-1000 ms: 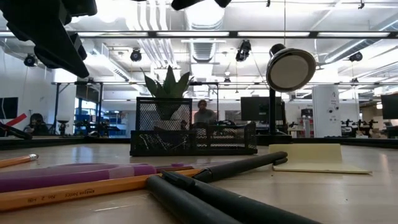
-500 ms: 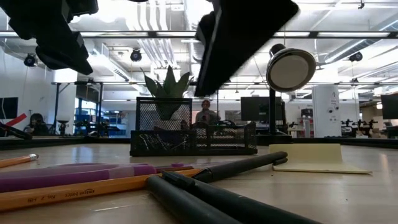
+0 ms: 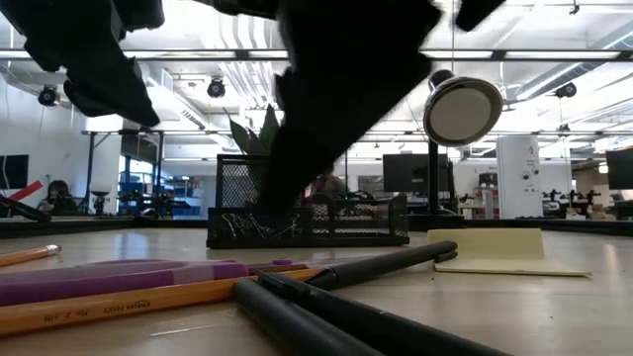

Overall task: Pick and place office supplies into organizer
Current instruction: Put the scissors into the desk organizer

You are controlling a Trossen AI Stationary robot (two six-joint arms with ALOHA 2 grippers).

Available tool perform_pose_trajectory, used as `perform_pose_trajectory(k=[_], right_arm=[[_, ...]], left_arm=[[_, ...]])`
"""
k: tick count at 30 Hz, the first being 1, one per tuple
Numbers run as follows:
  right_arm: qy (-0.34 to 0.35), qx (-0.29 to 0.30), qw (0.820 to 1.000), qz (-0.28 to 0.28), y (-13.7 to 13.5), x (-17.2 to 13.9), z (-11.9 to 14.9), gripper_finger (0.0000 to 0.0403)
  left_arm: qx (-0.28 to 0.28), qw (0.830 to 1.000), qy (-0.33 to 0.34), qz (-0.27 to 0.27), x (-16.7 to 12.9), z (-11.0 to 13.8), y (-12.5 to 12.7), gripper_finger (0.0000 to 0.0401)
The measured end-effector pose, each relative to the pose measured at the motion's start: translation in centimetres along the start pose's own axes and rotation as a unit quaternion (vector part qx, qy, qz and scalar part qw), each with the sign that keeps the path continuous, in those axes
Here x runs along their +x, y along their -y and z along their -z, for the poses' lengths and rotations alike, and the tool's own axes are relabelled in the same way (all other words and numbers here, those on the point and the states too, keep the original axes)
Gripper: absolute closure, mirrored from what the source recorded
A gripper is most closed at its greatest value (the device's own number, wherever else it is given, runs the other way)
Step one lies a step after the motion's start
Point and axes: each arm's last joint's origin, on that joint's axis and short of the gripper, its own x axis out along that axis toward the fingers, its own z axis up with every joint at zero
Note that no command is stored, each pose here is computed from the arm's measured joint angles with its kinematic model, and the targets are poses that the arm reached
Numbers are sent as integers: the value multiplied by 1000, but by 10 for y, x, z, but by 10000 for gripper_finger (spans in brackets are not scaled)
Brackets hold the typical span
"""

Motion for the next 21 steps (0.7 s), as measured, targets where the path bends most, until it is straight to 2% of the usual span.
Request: perform_pose_trajectory(k=[7,13,21], right_arm=[[71,-72,994,-47,2,19,-14,238],[82,-63,994,-39,12,42,-19,238],[82,-59,994,-44,23,52,-25,238]], left_arm=[[6,1000,-3,13,6,2,10,284],[10,999,1,30,-4,3,14,285],[11,999,10,38,-10,1,12,285]])
